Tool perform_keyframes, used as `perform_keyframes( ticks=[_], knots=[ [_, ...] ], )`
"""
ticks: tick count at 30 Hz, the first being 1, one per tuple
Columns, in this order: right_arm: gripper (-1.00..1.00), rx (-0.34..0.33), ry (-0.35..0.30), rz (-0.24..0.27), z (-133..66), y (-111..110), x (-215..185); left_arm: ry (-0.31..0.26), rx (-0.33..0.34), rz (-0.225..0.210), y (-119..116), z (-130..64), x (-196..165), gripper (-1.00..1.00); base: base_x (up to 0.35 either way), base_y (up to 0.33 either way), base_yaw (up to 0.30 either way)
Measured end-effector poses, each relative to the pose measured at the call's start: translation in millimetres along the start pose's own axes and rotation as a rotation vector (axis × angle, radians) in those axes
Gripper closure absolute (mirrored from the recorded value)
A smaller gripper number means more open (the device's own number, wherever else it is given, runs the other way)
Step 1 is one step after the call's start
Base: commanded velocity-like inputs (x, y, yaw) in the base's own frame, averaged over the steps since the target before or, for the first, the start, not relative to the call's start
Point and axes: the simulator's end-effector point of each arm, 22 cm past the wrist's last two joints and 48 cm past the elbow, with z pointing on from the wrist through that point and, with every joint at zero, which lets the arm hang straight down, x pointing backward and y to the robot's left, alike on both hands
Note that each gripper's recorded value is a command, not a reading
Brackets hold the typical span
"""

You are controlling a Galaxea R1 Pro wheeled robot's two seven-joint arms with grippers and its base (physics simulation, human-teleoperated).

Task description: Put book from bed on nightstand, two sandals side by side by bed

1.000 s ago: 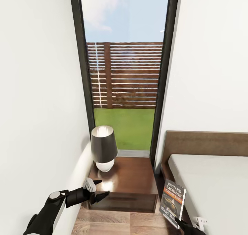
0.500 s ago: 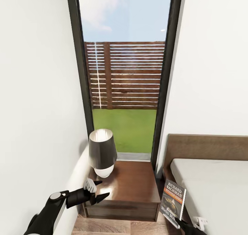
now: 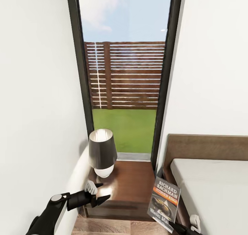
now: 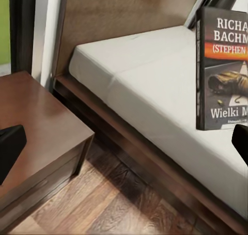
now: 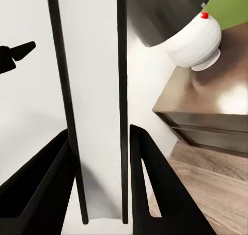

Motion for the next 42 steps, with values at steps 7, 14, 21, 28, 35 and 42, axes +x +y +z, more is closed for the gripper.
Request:
perform_keyframes(
  ticks=[7, 14, 21, 28, 35, 42],
  knots=[
    [1.0, -0.008, -0.008, 0.008, 0.6, 2, -2, -0.001, 0.007, -0.01, -4, 4.1, 2, -1.0, 0.0, 0.0, 0.0],
    [1.0, 0.026, -0.014, 0.014, 1.5, -5, -3, -0.002, 0.008, -0.011, -5, 4.4, 2, -1.0, 0.148, 0.0, 0.0],
    [1.0, 0.159, -0.022, -0.004, 5.8, -36, -12, -0.002, 0.01, -0.012, -5, 4.9, 2, -1.0, 0.288, 0.0, 0.0],
    [1.0, 0.183, -0.057, -0.009, 44.4, -41, -71, -0.002, 0.01, -0.012, -5, 5.1, 2, -1.0, 0.126, 0.0, 0.0],
    [1.0, 0.09, -0.005, 0.077, 86.8, -6, -100, -0.004, 0.013, -0.015, -7, 6.9, 2, -1.0, 0.01, 0.0, 0.0],
    [1.0, -0.006, 0.046, 0.188, 122.6, 36, -91, -0.005, 0.015, -0.016, -8, 7.8, 2, -1.0, 0.0, 0.0, 0.0]
  ],
)
